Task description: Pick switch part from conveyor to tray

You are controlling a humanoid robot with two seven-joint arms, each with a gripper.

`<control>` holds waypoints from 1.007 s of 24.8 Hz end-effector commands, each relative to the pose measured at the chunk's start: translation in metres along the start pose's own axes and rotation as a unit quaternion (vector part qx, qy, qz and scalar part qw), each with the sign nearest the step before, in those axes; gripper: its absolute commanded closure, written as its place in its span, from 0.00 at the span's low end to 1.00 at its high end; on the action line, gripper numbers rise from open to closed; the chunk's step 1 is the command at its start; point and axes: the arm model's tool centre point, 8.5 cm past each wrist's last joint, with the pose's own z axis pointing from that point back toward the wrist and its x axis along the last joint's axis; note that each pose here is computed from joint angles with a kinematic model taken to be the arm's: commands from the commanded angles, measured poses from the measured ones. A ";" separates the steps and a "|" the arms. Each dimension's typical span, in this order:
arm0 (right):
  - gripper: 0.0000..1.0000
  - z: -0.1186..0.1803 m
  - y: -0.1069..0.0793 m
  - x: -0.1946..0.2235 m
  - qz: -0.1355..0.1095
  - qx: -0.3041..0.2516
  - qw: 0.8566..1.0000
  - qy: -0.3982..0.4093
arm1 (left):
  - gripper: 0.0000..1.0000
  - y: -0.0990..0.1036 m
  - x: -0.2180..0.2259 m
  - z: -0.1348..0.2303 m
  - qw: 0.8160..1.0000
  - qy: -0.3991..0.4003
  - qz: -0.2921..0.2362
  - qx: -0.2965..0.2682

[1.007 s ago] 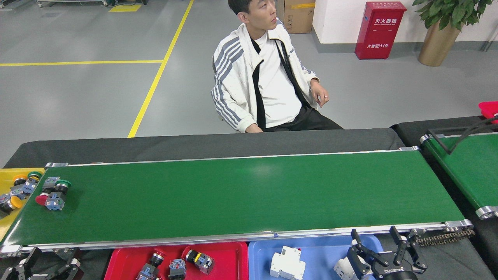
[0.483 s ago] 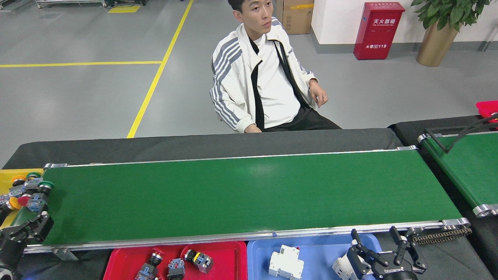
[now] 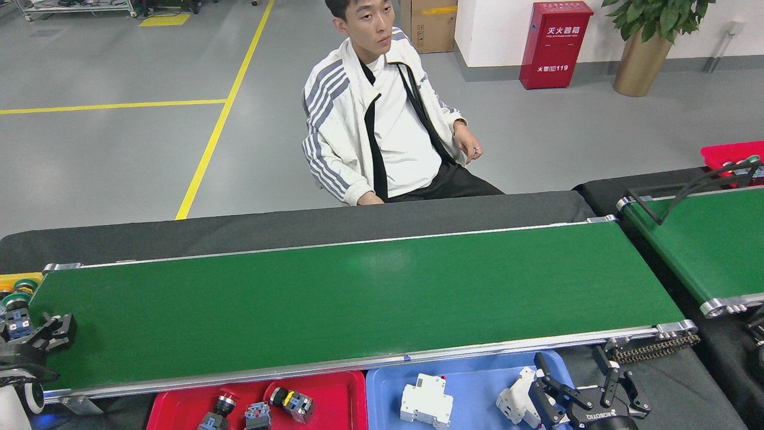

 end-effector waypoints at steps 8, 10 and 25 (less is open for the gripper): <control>0.04 0.000 -0.009 -0.008 0.002 -0.015 1.000 0.012 | 0.98 0.035 0.063 0.020 0.977 -0.169 0.006 0.131; 0.04 0.000 -0.009 -0.011 0.002 -0.015 1.000 0.016 | 0.97 0.037 0.077 0.054 0.956 -0.234 -0.003 0.175; 0.04 0.000 -0.009 -0.011 0.001 -0.016 1.000 0.017 | 0.00 -0.035 0.127 0.280 0.860 -0.490 -0.031 0.138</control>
